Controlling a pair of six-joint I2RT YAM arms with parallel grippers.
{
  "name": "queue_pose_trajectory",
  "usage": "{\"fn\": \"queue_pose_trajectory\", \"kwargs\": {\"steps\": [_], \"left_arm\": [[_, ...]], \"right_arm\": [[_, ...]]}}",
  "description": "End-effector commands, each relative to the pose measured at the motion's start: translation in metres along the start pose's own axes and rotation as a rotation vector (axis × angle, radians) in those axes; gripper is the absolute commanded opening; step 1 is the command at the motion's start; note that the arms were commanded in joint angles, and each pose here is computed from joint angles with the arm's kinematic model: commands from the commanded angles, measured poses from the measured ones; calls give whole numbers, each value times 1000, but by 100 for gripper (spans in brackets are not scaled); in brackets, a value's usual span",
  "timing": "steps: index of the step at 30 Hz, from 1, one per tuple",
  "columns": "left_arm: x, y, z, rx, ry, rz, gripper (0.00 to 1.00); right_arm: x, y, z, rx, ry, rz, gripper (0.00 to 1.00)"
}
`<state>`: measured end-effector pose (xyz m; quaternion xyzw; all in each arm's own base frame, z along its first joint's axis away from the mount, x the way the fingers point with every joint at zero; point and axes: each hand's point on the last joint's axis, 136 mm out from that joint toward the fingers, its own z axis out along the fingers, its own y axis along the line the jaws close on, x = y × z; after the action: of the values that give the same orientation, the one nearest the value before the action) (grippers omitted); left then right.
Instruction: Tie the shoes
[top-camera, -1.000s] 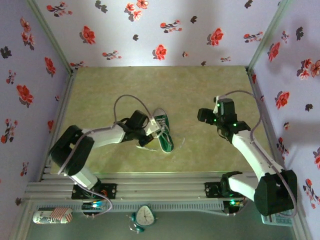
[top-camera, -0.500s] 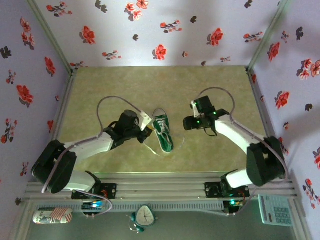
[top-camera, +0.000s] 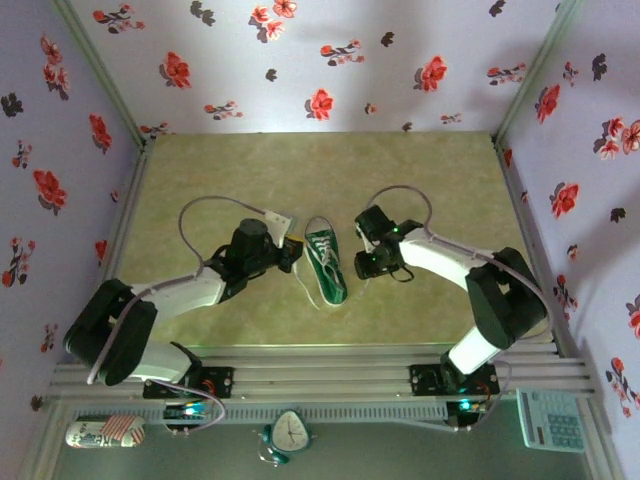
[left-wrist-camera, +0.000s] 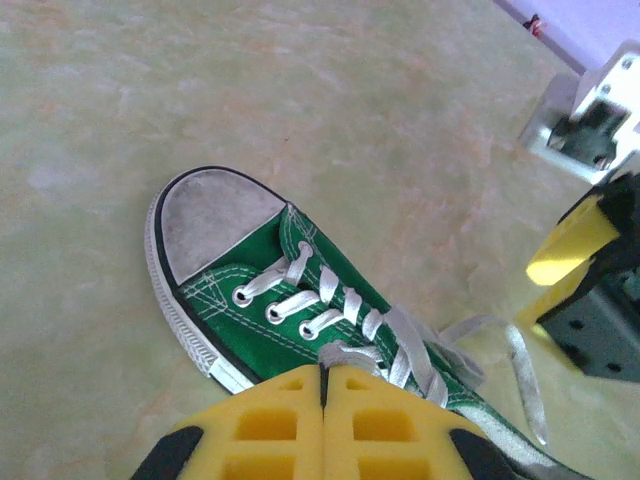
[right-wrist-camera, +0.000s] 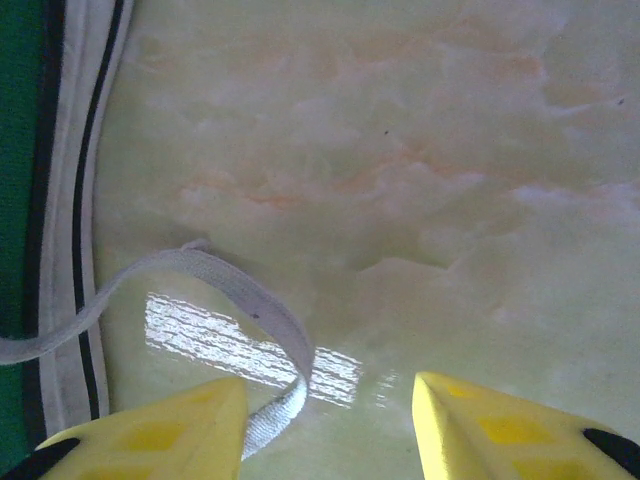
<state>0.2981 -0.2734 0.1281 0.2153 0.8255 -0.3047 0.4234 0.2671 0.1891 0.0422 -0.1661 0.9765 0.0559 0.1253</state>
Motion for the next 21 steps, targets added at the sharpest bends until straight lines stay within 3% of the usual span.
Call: {"fn": "queue_pose_trajectory", "kwargs": {"steps": [1,13,21], "left_arm": [[-8,-1,2,22,-51,-45,0],[-14,-10,6,67,-95,-67,0],[-14,-11,8,66,-86,-68,0]], "right_arm": [[1,-2,12,42,0,47,46],[15,-11,36,130,45,61,36],[13,-14,18,132,-5,66,12]]}}
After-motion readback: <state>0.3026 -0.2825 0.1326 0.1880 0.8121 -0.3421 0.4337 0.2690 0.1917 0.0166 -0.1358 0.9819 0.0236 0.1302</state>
